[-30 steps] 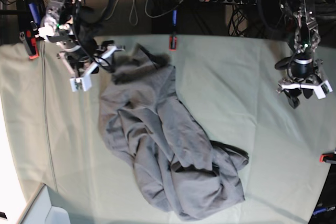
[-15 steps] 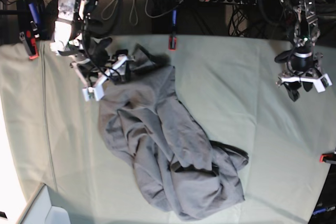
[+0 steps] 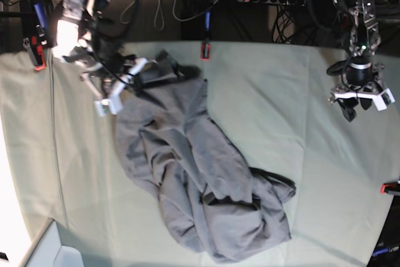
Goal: Layout the t-shirt on the table in an organized manner, then fold the t-shirt properly
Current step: 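Drag the held shirt edge away from the left gripper with the right gripper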
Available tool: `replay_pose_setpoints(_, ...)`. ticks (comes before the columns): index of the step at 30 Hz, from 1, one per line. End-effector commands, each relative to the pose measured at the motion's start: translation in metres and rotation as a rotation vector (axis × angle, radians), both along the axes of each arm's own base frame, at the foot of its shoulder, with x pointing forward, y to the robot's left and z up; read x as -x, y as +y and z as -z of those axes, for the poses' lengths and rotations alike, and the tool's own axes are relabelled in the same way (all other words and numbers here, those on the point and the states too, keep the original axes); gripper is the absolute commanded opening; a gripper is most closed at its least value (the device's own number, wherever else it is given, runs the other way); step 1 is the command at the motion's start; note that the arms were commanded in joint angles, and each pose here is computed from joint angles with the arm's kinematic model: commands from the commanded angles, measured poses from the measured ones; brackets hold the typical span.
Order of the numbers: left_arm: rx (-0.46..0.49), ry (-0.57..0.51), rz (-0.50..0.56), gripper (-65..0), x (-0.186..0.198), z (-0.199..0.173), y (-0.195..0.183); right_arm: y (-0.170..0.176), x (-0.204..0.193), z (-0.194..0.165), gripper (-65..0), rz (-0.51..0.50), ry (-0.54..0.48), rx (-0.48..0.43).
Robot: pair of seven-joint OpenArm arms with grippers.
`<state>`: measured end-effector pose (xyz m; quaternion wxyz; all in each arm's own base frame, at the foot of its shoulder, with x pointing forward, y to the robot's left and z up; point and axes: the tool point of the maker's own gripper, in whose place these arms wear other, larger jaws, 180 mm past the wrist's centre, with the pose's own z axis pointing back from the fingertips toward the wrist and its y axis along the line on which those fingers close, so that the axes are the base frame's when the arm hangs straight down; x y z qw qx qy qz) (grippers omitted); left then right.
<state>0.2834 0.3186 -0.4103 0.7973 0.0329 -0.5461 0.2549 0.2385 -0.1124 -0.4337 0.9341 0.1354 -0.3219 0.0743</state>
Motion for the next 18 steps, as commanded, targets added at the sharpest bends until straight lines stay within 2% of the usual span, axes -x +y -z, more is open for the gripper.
replay_pose_setpoints(1,-0.028,-0.049,-0.002,-32.0,-0.007,-0.015,0.005,-0.013,-0.008,-0.019,-65.0,0.004,-0.071,0.024)
replay_pose_setpoints(5,-0.028,-0.06,0.0,-32.0,-0.01,-0.019,0.004,-0.066,-0.007,-0.063,-65.0,0.081,-0.184,0.141)
replay_pose_setpoints(11,-0.015,-0.107,0.01,-32.0,-0.016,-0.032,-0.008,-0.151,-0.002,-0.094,-65.0,0.256,-0.241,0.283)
replay_pose_setpoints(18,0.018,-0.128,0.02,-31.9,-0.019,-0.033,-0.025,-0.205,-0.012,-0.12,-65.0,0.311,-0.286,0.386)
